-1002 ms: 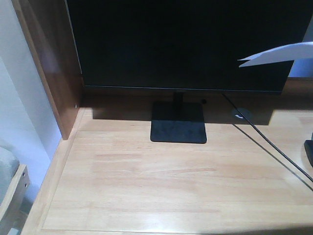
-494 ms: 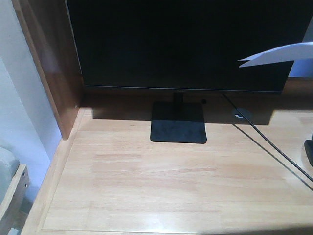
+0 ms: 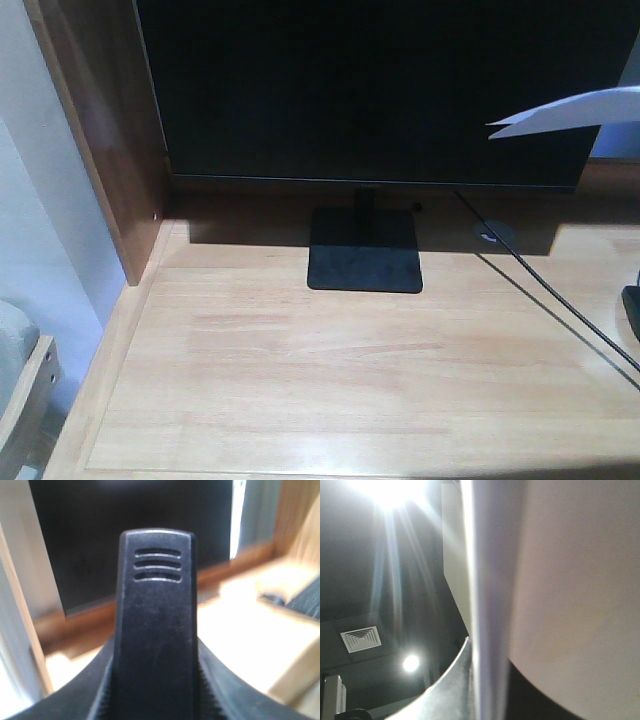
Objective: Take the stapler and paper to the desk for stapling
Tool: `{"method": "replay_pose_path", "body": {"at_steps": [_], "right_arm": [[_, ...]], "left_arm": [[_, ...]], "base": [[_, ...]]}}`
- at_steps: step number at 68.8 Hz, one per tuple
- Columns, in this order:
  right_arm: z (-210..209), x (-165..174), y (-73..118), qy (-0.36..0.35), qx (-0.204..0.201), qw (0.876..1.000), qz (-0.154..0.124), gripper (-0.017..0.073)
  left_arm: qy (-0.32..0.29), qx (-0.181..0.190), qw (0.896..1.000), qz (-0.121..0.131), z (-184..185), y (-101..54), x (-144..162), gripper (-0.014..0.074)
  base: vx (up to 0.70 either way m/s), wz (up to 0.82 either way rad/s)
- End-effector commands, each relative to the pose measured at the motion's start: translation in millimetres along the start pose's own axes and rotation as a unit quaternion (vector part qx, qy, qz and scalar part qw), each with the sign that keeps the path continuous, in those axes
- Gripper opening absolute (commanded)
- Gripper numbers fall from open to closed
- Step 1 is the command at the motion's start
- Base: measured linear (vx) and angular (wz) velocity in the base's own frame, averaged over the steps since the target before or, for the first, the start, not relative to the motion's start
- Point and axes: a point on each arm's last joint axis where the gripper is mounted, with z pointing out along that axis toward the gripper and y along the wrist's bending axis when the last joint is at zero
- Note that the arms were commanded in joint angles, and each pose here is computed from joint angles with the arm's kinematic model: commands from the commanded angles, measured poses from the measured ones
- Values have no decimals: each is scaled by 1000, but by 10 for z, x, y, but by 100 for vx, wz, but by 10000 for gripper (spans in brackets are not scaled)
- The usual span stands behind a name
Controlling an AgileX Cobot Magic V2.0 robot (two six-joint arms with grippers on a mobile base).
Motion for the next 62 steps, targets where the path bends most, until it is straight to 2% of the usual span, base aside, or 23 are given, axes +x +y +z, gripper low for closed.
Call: {"method": "replay_pose_path", "body": {"at_steps": [1, 10, 17, 24, 28, 32, 33, 36, 37, 38, 41, 42, 43, 53, 54, 59, 60, 62], "right_arm": [[67, -42, 57, -11, -21, 1000, -5, -10], [67, -42, 57, -11, -21, 1000, -5, -10], [67, -42, 57, -11, -21, 1000, -5, -10], [67, -42, 57, -11, -21, 1000, -5, -10], [67, -42, 57, -11, -21, 1000, -5, -10], [67, -42, 57, -11, -21, 1000, -5, -10], [67, -42, 57, -11, -21, 1000, -5, -10], [67, -42, 57, -11, -21, 1000, -5, -10], [67, -42, 57, -11, -21, 1000, -5, -10], [67, -42, 57, -11, -21, 1000, -5, -10], [67, -42, 57, -11, -21, 1000, -5, -10], [67, -42, 57, -11, -21, 1000, -5, -10], [67, -42, 57, -11, -21, 1000, -5, -10], [67, -42, 57, -11, -21, 1000, -5, -10], [67, -42, 57, -11, -21, 1000, -5, -10], [67, -42, 57, -11, -21, 1000, -5, -10], [67, -42, 57, -11, -21, 1000, -5, -10], [67, -42, 57, -11, -21, 1000, -5, -10]], "left_arm": [[-43, 3, 999, 16, 176, -22, -234, -6], [-35, 9, 997, 65, 455, -64, -318, -6], [-17, 31, 995, 97, 742, -131, -351, -6], [0, 62, 992, 112, 991, -213, -347, -6], [13, 81, 990, 111, 1134, -260, -329, -6], [21, 97, 987, 125, 1283, -304, -310, -6], [21, 101, 987, 121, 1298, -312, -308, -6], [24, 111, 984, 138, 1397, -341, -293, -6], [24, 114, 984, 135, 1410, -347, -291, -6], [24, 118, 982, 147, 1435, -356, -286, -6], [27, 127, 978, 160, 1517, -378, -267, -6], [27, 130, 979, 157, 1530, -384, -265, -6], [27, 132, 976, 168, 1555, -388, -258, -6], [54, 142, 971, 185, 1800, -345, -157, -6], [55, 143, 969, 192, 1810, -342, -150, -6], [74, 149, 967, 192, 1929, -289, -79, -6], [76, 151, 965, 198, 1949, -279, -66, -6], [83, 155, 965, 192, 1990, -258, -38, -6]], "base": [[0, 0], [0, 0], [0, 0], [0, 0], [0, 0], [0, 0], [0, 0], [0, 0], [0, 0], [0, 0], [0, 0], [0, 0], [0, 0], [0, 0], [0, 0], [0, 0], [0, 0], [0, 0]]}}
